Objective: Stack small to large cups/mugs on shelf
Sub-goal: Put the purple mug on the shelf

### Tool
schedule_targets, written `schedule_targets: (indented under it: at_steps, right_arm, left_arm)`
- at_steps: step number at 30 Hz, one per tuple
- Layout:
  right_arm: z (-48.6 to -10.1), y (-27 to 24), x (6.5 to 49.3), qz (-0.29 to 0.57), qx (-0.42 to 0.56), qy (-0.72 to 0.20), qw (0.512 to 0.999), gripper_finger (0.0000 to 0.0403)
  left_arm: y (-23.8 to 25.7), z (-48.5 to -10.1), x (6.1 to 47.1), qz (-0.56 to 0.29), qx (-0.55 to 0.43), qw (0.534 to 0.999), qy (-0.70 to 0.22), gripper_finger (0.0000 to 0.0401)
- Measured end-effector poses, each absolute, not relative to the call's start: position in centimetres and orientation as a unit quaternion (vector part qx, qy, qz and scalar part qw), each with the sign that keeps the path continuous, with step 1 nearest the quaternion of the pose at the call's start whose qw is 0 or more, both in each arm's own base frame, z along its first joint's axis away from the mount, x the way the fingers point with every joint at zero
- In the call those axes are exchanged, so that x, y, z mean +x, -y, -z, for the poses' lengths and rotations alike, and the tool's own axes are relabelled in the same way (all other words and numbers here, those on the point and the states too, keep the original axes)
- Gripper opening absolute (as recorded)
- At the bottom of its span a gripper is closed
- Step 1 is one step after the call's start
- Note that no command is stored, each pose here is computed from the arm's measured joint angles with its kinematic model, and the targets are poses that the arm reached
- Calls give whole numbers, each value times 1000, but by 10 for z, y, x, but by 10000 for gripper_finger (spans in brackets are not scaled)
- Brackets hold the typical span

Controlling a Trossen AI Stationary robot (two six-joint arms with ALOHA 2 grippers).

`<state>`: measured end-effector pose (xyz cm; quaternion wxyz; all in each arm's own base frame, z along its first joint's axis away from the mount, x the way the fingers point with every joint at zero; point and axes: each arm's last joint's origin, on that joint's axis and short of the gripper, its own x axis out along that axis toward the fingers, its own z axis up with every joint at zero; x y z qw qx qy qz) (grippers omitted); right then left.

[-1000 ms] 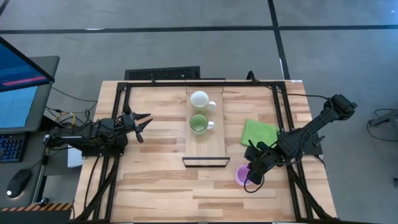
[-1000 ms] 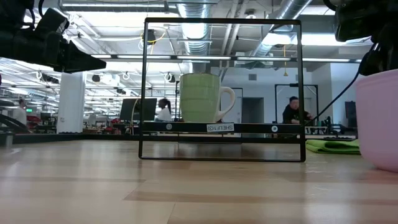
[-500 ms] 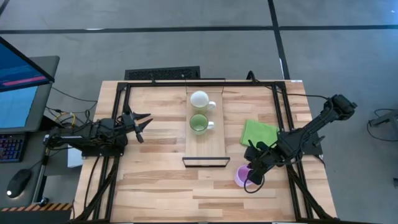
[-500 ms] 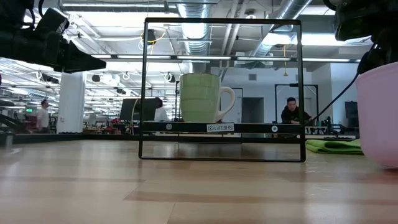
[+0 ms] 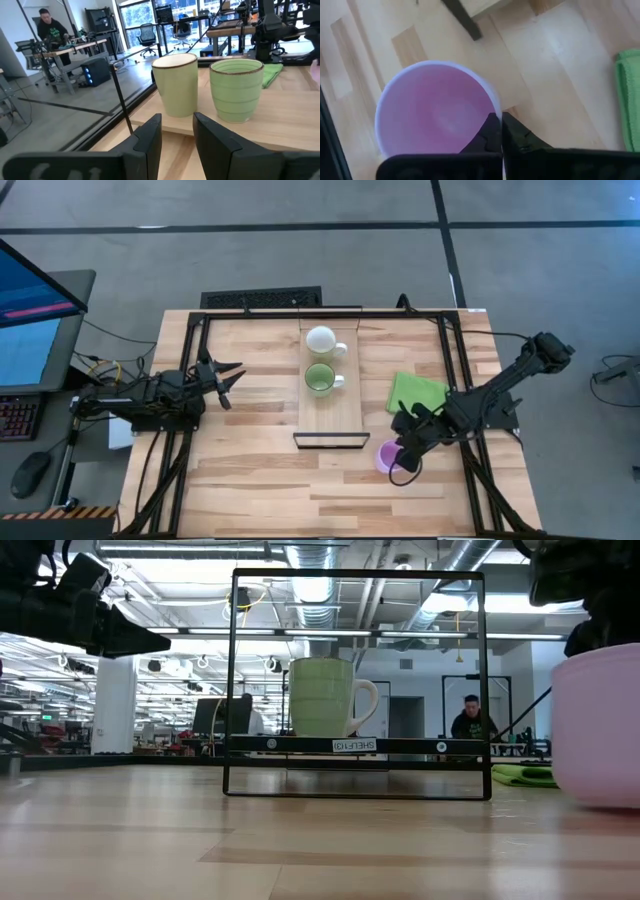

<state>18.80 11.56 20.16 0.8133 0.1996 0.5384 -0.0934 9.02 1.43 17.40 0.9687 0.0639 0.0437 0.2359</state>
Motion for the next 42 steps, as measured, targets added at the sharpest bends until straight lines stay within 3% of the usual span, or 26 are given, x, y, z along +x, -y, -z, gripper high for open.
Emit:
schedule_targets:
  at_steps: [10, 20, 42]
  right_arm:
    - [-238, -99, 188, 174, 150, -563, 794, 5]
    - [-274, -78, 205, 234, 174, -509, 810, 5]
    - [-286, -45, 229, 252, 214, -444, 833, 5]
  left_arm:
    - [-14, -174, 90, -237, 48, 970, -40, 103]
    - [-14, -174, 90, -237, 48, 970, -40, 103]
    - [-14, -174, 90, -237, 48, 970, -40, 103]
